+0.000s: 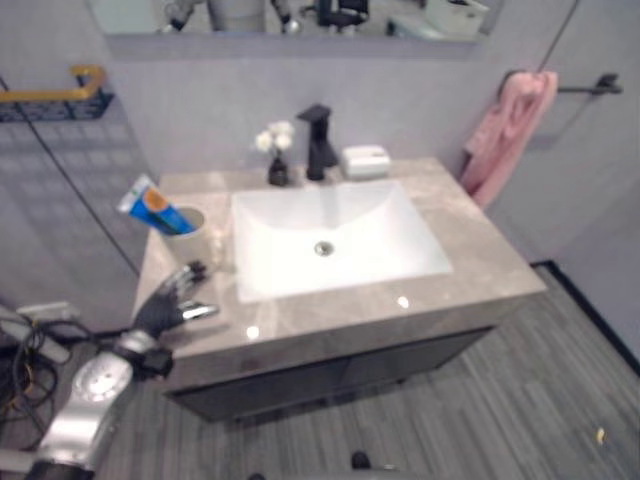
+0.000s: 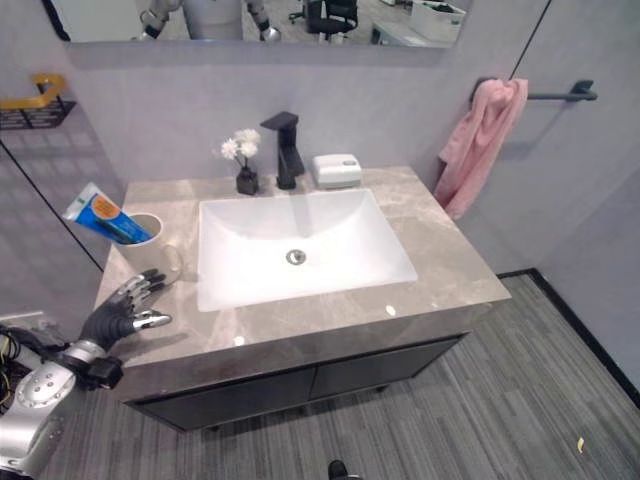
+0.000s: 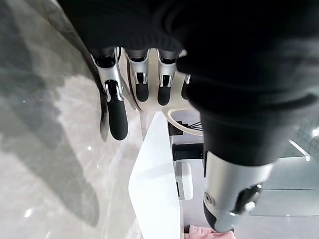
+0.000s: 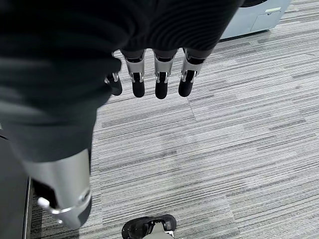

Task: Put brush and paste in cup on sink, flatten towel.

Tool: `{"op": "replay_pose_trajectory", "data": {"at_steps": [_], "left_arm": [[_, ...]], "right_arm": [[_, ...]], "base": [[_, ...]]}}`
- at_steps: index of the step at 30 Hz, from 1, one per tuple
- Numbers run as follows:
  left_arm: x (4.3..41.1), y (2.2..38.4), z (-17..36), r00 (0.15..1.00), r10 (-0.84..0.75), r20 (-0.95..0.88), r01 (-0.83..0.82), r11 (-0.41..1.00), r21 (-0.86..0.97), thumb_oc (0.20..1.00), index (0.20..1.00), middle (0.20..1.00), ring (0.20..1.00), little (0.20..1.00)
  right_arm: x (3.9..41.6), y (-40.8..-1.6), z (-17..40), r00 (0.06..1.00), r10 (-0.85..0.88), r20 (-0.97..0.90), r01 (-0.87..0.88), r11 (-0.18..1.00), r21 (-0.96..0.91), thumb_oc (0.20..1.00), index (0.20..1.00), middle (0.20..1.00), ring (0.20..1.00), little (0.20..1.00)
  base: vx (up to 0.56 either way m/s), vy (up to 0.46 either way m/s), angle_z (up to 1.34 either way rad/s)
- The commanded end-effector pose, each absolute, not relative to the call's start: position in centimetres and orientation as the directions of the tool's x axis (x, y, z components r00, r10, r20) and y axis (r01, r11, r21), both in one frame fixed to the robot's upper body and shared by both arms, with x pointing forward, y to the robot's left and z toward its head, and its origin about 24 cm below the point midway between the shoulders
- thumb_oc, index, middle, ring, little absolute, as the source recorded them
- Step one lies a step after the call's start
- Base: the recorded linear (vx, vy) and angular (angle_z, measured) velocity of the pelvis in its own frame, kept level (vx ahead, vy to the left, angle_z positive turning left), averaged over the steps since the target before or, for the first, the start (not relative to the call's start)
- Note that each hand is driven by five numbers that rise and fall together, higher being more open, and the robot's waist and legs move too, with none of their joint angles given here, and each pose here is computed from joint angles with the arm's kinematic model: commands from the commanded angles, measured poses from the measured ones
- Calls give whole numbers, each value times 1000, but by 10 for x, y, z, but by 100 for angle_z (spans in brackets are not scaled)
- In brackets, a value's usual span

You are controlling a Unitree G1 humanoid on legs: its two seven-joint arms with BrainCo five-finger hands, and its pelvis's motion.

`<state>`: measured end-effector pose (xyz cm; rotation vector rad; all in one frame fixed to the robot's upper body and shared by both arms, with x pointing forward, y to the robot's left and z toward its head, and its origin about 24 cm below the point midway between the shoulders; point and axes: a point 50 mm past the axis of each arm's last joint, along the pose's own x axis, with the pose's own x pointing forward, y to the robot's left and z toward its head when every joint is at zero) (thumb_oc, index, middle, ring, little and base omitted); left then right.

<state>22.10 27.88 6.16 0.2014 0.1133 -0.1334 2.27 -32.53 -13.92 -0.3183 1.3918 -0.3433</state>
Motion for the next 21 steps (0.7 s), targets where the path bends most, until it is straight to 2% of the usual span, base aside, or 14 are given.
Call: {"op": "replay_pose_trajectory", "data": {"at_steps": [1,21], "left_arm": [[233,285,82,994,-107,-34,112,963,245,1000,1000,1000,1000,1000],[238,287,95,997,-59,42,47,967,252,1000,1000,1000,1000,1000]], "right_arm": [[35,-344,-129,164,-463,-871,11,884,-468,1000,1000,1000,1000,1000],[33,-342,-130,166,-456,-875,18,888,-459,1000,1000,1000,1000,1000]], "base": [[0,0,0],[0,0,0]]}}
